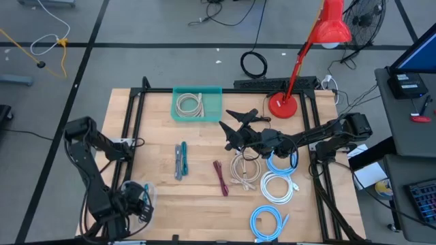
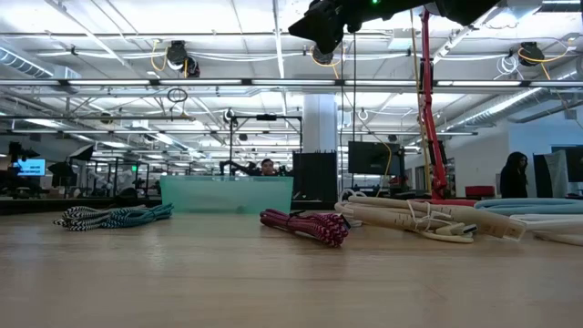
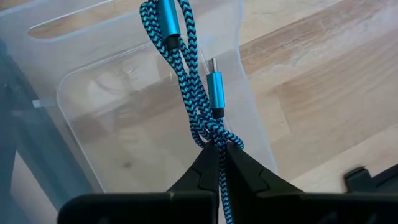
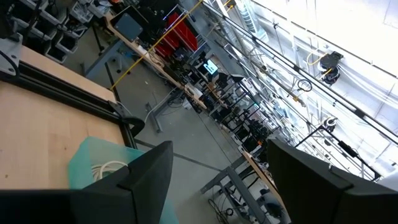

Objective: Pick & Place USB Port
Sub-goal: Put the right blue black charger cable into the transparent bin, then put the white charger cable into the transparent bin

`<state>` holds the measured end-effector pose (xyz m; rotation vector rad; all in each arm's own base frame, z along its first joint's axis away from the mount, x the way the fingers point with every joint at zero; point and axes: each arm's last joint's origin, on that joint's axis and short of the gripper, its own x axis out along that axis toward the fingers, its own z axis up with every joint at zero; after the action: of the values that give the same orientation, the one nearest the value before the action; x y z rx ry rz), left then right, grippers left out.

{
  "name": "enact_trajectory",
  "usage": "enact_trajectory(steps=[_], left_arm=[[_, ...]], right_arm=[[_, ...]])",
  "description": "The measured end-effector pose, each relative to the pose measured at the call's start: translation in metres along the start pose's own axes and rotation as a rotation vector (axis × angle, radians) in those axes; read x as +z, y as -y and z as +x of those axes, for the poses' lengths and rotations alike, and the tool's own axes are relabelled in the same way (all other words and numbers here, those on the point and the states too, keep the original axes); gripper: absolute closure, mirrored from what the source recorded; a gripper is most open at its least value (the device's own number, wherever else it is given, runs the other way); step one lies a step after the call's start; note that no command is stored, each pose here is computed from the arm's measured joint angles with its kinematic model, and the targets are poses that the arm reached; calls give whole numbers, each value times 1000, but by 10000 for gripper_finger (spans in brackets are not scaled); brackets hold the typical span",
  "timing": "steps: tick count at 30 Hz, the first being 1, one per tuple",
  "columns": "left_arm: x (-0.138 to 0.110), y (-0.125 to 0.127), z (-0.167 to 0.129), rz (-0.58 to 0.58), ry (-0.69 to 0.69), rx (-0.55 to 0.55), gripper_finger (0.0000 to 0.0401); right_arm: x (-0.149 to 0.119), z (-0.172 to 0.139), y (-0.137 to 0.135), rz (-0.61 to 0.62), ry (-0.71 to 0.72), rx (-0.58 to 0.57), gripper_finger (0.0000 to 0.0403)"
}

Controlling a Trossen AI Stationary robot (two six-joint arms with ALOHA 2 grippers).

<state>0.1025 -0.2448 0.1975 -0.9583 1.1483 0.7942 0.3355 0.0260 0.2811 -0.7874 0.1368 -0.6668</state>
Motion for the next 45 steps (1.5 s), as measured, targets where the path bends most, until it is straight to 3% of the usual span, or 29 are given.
enact_trajectory(steps=[9,20,26,32,35,38,42,45], left_arm=[[0,-2,5,6,-6,2,387],[2,0,3,-3,-6,-4,275],[4,0,-2,-6,-23,-18,243],[8,7,-29,-67,-184,-103,238],[11,16,-47,-73,-222,-216,238],[23,23,-62,-3,-164,-320,238],[43,32,-70,126,31,-443,238],[58,40,-69,273,199,-459,238]], right_arm=[[0,0,0,0,0,-1,151],[0,0,0,1,-1,-1,151],[0,0,0,0,-1,-1,151],[0,0,0,1,-1,-1,151],[0,0,0,1,-1,-2,151],[0,0,0,0,-3,-2,151],[0,0,1,-27,-26,-23,151],[-1,1,5,-53,-69,-81,151]])
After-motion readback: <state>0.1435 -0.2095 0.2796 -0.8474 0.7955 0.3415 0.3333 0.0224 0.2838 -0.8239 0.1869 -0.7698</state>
